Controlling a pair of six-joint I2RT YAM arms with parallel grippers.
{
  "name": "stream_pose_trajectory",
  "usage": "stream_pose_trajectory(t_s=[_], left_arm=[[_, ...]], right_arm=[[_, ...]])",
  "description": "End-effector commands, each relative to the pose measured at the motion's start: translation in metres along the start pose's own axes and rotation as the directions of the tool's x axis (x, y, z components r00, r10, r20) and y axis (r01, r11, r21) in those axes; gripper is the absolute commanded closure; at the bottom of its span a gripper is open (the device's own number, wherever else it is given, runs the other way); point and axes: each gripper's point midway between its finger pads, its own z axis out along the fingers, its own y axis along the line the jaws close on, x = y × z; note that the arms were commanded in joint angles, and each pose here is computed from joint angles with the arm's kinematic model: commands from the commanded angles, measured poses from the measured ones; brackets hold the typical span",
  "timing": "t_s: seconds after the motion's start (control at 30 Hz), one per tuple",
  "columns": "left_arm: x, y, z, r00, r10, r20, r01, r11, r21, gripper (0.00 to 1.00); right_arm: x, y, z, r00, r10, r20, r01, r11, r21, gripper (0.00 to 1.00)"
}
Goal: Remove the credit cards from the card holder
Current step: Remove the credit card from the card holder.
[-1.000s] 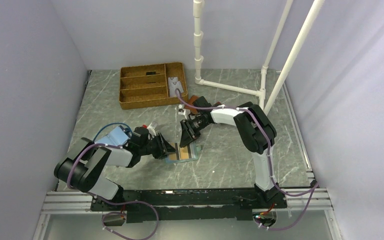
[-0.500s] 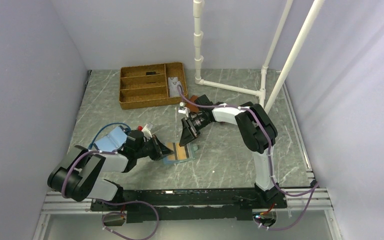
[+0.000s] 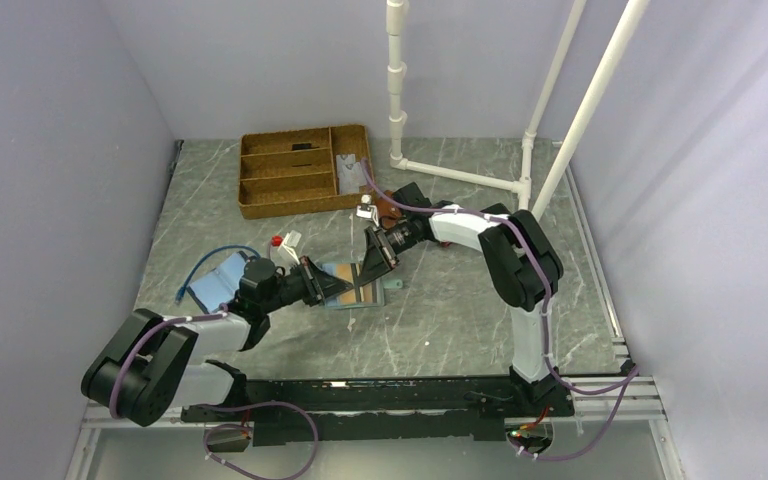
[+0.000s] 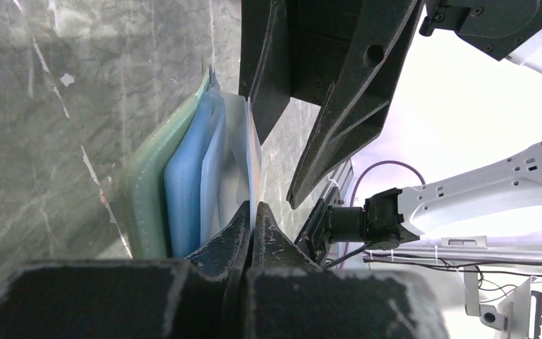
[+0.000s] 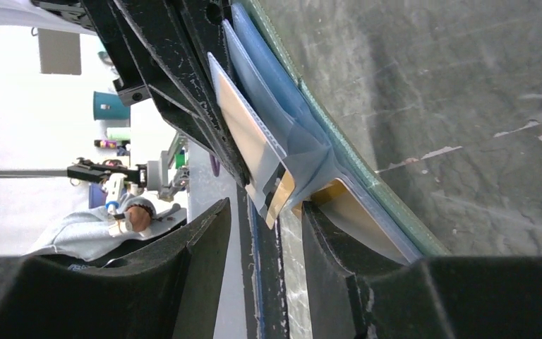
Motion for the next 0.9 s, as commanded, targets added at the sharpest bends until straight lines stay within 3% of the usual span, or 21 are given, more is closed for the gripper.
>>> stream_pose_trajectory(t_s=[0.0,0.1,0.23,0.33,0.4,0.5,0.63,0.87], left_arm=[[-0.013,-0.032,-0.003,0.998,0.052,0.047,-0.058,0.99,0.127,1.0],[-0.014,-0.034,-0.004,0.997,0.047,0.055,-0.054,0.99,0.131,1.0],[-0.016,-0.028,-0.004,0.997,0.026,0.07,-0.033,0.994,0.103,1.0],[-0.015,-0.02,-0.004,0.998,0.002,0.07,-0.006,0.998,0.06,0.8],[-0.015,-0.016,-0.006,0.997,-0.004,0.074,0.001,0.999,0.043,0.69],[-0.013,-0.008,-0.009,0.997,-0.013,0.075,0.012,1.0,0.018,0.63],[-0.01,0.002,-0.012,0.998,-0.023,0.067,0.023,1.0,0.002,0.66],[-0.001,0.023,-0.008,0.997,-0.077,0.022,0.077,0.997,0.011,0.94]], right_arm=[[-0.012,0.03,-0.008,0.996,-0.082,0.032,0.084,0.993,-0.076,0.56],[-0.012,0.037,-0.008,0.997,-0.068,0.033,0.072,0.992,-0.108,0.63],[-0.012,0.04,-0.008,0.998,-0.062,0.031,0.066,0.989,-0.131,0.84],[-0.011,0.036,-0.008,0.998,-0.051,0.026,0.054,0.99,-0.133,1.0],[-0.009,0.031,-0.009,0.999,-0.038,0.027,0.041,0.991,-0.131,1.0],[-0.007,0.021,-0.012,0.999,-0.012,0.032,0.015,0.992,-0.122,1.0],[-0.003,0.01,-0.01,1.0,0.016,0.024,-0.013,0.993,-0.117,1.0],[0.006,-0.008,-0.006,0.998,0.058,0.008,-0.056,0.992,-0.112,1.0]])
